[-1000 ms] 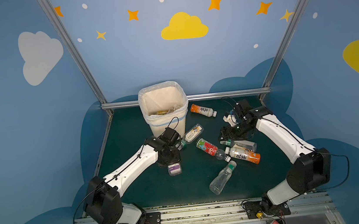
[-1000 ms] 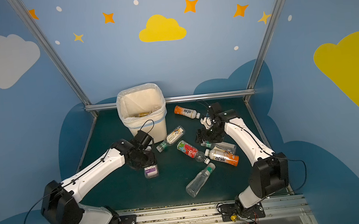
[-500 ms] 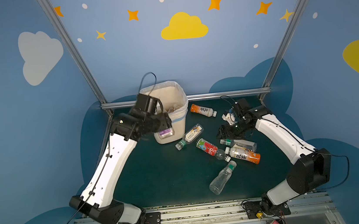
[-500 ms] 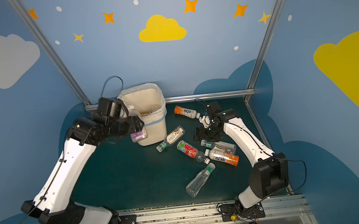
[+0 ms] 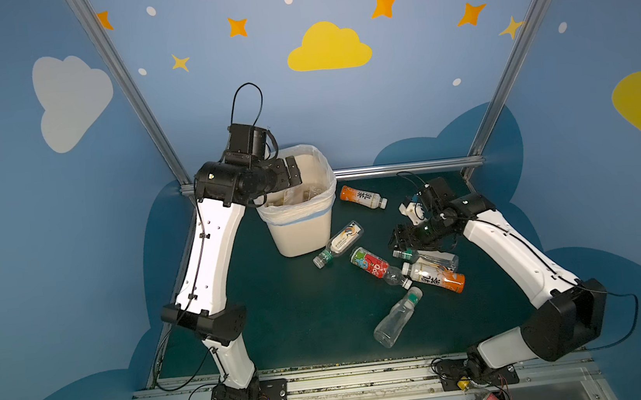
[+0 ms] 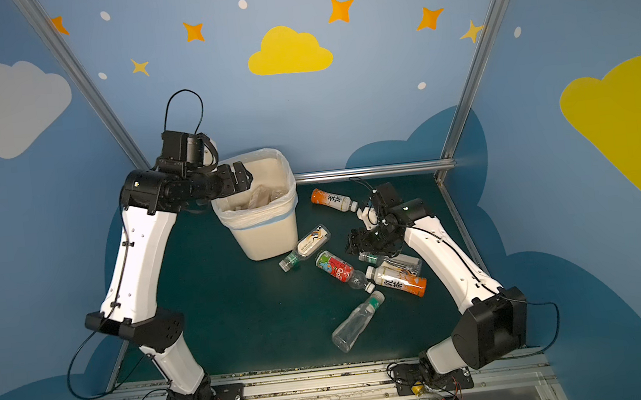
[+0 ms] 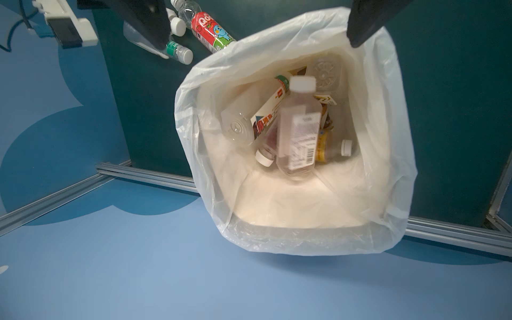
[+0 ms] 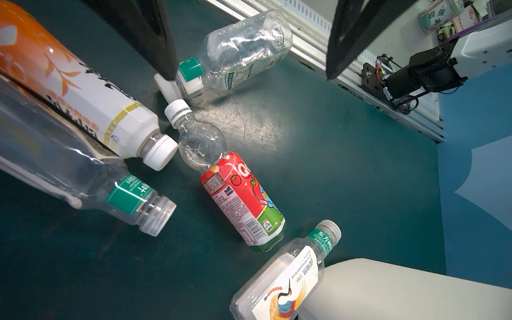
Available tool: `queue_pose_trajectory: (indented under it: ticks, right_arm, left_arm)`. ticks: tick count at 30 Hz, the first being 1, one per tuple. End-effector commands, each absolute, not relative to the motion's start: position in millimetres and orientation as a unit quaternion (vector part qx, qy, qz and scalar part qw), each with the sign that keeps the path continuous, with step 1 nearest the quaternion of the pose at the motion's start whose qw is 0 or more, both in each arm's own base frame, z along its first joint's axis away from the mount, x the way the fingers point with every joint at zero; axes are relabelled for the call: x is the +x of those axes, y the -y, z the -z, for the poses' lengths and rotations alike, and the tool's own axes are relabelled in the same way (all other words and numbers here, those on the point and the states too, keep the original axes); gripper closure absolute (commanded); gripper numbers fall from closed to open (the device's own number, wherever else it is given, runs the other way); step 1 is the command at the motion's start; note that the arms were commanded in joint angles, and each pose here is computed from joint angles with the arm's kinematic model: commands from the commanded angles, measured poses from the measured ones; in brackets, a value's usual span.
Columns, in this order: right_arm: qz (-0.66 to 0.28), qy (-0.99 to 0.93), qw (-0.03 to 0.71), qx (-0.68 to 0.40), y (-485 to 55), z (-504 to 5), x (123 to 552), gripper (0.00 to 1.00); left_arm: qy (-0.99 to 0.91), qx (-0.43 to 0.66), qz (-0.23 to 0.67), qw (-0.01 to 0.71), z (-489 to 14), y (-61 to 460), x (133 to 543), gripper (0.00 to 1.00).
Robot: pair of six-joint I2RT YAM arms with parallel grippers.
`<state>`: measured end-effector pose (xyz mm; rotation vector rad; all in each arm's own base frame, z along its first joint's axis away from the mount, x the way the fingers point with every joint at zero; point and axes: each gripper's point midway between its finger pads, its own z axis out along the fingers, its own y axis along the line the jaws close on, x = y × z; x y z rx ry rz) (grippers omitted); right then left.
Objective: Throw the plastic bottles in the bin
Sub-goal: Throw the plastic bottle into the trash bin.
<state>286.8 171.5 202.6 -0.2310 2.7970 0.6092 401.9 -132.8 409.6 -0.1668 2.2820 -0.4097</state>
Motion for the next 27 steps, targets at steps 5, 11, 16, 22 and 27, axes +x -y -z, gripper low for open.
queue_pose_trajectory:
  ticks: [5, 11, 16, 22, 27]
  right_arm:
    - [-0.198, -0.97, 0.115, -0.081, -169, -193, 282, 0.15]
    - [-0.184, -0.975, 0.099, -0.07, -163, -184, 273, 0.15]
    - [-0.161, -0.982, 0.087, -0.042, -151, -173, 261, 0.16]
    - [-0.157, -0.986, 0.053, 0.003, -140, -153, 235, 0.18]
    - [-0.188, -0.981, 0.021, 0.041, -141, -136, 199, 0.18]
  left_arm:
    - [-0.883, -0.081, 0.188, 0.423, -416, 117, 344, 0.0]
    - [-0.889, -0.095, 0.195, 0.403, -367, 111, 309, 0.0]
    - [-0.912, -0.066, 0.149, 0.378, -330, 120, 290, 0.0]
    - [-0.922, -0.058, 0.153, 0.352, -279, 147, 282, 0.0]
    - [-0.918, -0.097, 0.165, 0.346, -239, 151, 276, 0.0]
